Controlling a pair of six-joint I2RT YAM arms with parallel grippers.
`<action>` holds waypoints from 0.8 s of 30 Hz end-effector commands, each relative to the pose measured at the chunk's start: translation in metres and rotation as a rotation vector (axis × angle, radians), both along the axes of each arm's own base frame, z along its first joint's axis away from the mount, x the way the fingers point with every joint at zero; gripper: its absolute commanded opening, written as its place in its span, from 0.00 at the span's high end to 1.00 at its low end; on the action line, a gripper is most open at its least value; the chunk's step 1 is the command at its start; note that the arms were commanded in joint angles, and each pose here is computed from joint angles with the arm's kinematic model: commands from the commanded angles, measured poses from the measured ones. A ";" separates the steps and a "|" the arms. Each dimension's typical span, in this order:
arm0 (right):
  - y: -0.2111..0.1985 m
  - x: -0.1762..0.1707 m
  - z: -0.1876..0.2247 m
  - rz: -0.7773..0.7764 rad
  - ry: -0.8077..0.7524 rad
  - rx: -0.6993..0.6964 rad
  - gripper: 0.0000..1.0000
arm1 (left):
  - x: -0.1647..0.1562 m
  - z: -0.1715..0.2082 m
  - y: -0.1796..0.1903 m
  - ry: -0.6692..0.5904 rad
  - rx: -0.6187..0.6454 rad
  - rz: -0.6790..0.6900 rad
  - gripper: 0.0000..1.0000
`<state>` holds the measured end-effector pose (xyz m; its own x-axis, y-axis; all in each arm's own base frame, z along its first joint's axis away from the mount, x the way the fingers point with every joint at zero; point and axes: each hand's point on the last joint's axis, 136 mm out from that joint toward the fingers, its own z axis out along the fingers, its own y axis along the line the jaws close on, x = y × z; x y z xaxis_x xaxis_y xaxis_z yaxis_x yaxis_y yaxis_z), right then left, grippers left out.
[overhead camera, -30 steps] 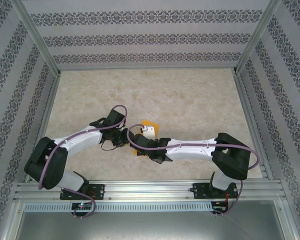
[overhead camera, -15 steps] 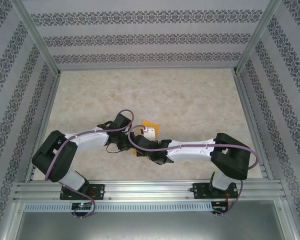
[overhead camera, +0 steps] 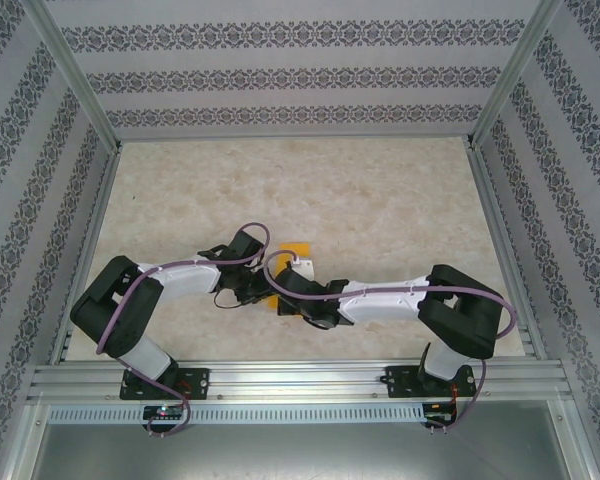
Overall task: Fold a paper plane with a square sheet of paper (pick it up from the middle)
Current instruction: Fold the triangle a second time at the center of the table.
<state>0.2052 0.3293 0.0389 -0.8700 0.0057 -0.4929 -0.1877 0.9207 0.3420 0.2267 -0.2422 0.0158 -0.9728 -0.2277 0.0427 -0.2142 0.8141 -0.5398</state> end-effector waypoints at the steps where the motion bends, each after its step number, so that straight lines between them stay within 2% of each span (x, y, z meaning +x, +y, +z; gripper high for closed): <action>1: 0.008 0.000 0.012 0.043 0.013 0.098 0.97 | -0.006 -0.017 0.008 0.008 0.071 -0.016 0.83; 14: -0.008 0.010 0.008 0.126 0.078 0.162 0.95 | -0.009 -0.021 0.014 0.010 0.106 -0.031 0.83; 24: -0.020 0.028 0.008 0.162 0.113 0.267 0.92 | -0.008 -0.021 0.015 0.006 0.113 -0.038 0.82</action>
